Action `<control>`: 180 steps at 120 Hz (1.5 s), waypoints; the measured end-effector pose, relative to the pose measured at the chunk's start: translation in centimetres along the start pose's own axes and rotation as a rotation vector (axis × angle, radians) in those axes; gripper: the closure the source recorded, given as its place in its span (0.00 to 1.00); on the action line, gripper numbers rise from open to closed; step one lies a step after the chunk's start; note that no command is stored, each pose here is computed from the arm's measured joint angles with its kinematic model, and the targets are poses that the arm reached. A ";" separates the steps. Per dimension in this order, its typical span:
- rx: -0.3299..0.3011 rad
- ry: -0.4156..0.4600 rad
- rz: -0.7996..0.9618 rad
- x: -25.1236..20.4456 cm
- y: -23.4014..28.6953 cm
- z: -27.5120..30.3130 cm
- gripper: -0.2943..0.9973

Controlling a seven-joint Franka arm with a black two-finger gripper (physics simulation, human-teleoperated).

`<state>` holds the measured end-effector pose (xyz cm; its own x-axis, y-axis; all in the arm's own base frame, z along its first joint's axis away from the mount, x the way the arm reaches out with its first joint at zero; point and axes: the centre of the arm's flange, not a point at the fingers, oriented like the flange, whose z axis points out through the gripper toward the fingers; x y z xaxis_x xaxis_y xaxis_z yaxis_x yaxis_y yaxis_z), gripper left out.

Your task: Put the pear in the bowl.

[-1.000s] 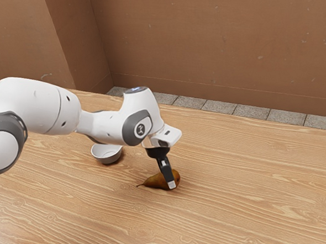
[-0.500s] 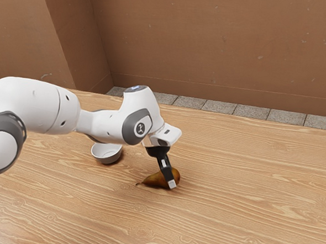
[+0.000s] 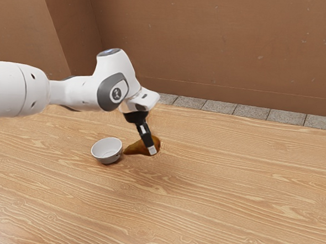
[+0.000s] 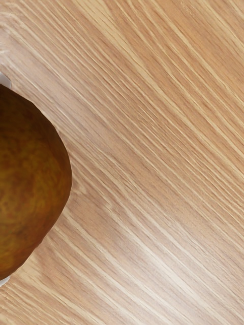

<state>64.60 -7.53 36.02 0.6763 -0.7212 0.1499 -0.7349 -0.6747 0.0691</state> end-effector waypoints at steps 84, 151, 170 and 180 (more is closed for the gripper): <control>-0.028 -0.135 -0.199 -10.7 -7.6 -3.3 0.62; 0.017 -0.156 -0.249 -13.1 -13.7 -2.4 0.62; 0.011 -0.166 -0.244 -12.9 -14.5 -1.0 0.62; 0.008 -0.170 -0.241 -12.9 -14.7 -0.3 0.62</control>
<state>66.72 11.74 33.38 0.8308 -0.5553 -0.0375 -0.5518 -0.8306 0.0747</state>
